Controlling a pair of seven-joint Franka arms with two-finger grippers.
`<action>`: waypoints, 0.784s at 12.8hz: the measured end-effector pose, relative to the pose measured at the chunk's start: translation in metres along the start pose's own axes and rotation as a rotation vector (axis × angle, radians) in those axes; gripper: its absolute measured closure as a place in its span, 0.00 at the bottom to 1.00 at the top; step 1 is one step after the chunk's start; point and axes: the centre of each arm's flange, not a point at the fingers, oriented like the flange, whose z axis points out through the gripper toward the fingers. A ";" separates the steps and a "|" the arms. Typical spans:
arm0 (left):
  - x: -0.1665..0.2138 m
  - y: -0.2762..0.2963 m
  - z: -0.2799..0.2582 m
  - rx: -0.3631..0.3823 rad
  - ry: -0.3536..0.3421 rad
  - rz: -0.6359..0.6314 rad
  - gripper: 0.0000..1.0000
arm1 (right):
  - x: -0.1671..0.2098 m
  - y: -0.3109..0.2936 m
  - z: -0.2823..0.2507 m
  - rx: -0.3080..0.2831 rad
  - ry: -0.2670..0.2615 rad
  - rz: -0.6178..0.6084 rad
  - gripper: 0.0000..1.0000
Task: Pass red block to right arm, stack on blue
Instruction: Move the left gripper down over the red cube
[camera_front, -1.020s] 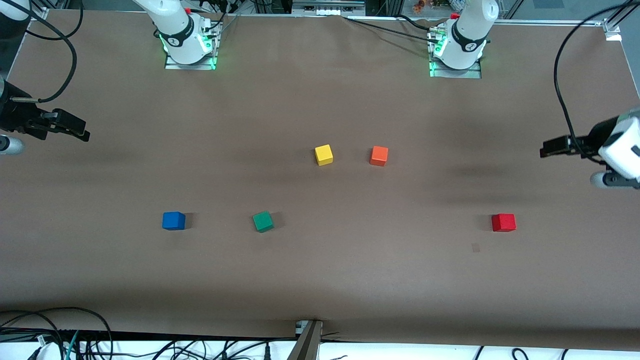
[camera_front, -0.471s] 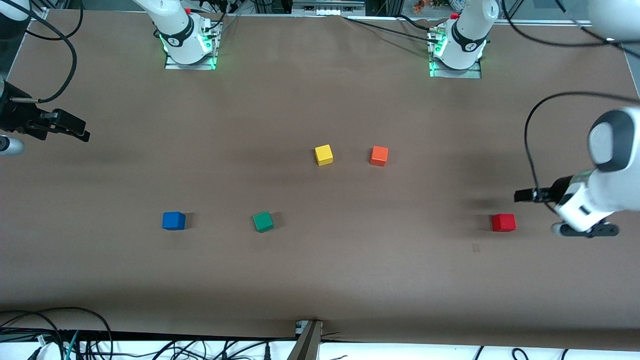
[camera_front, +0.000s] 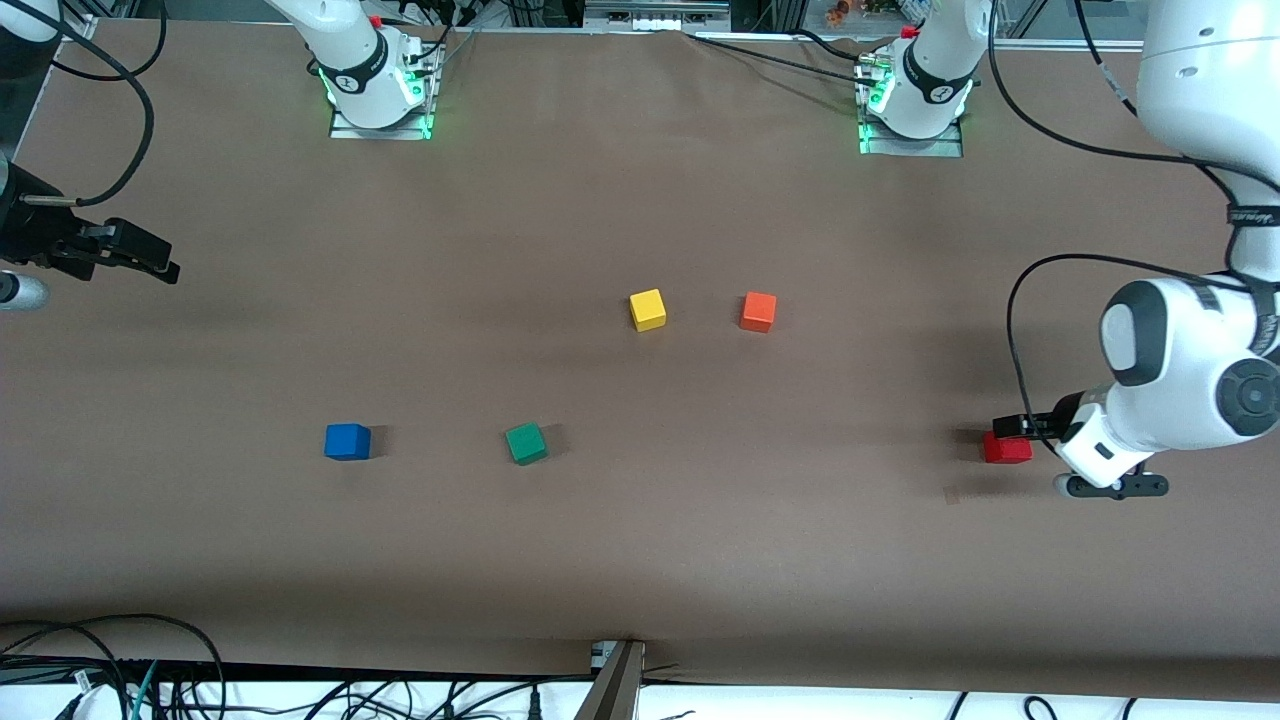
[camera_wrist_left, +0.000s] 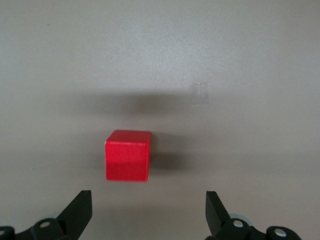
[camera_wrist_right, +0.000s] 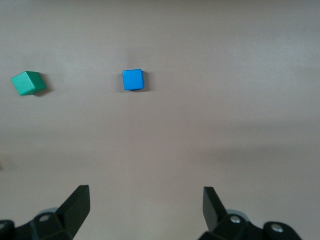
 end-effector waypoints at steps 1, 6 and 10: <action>0.001 -0.001 0.011 0.000 0.007 0.003 0.00 | 0.000 0.000 0.000 0.000 0.000 0.000 0.00; 0.003 -0.016 0.054 0.000 0.026 0.029 0.00 | 0.000 0.000 0.000 0.000 0.000 0.000 0.00; 0.003 -0.025 0.067 0.002 0.045 0.064 0.00 | 0.000 -0.001 0.000 0.003 0.000 -0.001 0.00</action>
